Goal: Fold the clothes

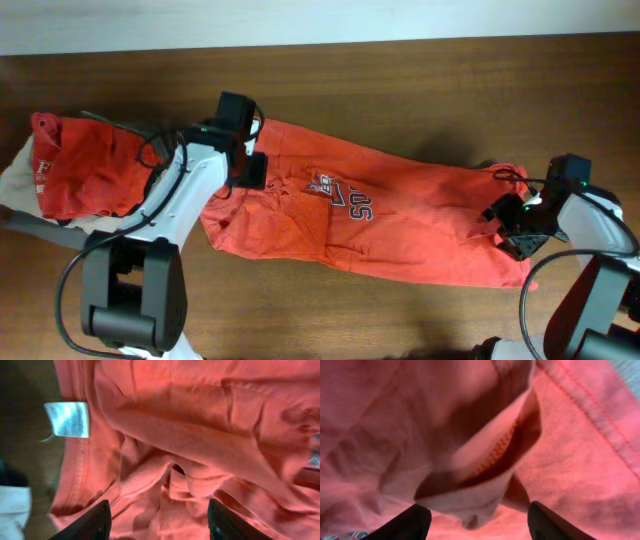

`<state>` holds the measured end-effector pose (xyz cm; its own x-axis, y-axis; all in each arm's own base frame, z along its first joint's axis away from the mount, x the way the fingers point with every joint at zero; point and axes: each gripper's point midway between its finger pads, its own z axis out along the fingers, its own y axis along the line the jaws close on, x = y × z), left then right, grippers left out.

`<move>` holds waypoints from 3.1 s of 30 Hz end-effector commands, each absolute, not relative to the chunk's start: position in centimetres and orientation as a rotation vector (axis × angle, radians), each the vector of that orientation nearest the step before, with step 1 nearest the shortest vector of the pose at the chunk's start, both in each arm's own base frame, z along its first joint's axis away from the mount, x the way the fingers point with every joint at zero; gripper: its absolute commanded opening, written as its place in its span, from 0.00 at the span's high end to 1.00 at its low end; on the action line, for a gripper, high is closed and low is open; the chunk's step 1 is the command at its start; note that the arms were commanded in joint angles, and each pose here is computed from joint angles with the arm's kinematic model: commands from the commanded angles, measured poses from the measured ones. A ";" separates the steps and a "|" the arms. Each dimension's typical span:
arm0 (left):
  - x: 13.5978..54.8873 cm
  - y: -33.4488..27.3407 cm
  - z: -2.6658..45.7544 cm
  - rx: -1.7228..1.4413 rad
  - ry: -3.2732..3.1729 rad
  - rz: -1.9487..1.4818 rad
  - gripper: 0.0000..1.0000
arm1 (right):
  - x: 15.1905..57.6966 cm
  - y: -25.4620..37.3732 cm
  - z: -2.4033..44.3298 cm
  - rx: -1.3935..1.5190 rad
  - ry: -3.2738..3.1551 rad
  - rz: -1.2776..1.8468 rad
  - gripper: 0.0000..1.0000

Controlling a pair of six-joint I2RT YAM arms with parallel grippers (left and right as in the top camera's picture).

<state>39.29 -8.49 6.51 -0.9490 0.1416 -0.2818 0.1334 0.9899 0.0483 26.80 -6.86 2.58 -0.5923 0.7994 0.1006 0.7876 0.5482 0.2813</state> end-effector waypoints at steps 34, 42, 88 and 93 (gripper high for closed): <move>38.8 -8.3 4.1 0.217 2.844 0.041 0.37 | 24.2 -13.2 8.6 1.443 2.748 -0.168 0.96; 39.0 -9.9 5.1 0.295 2.832 -0.076 0.31 | 25.2 -13.1 8.5 1.439 2.716 -0.119 0.96; 41.7 -12.4 10.1 0.271 2.790 -0.024 0.99 | 27.0 -12.5 8.6 1.396 2.680 0.003 0.96; 40.8 -10.9 11.2 0.267 2.834 0.087 1.00 | 27.0 -12.5 8.6 1.397 2.682 0.003 0.96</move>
<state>40.49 -12.60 10.02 -0.9437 0.1820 -0.2761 0.1895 0.9819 -0.0006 26.75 -12.46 7.95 -0.5712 0.8164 -0.0849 0.8162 0.5759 0.0466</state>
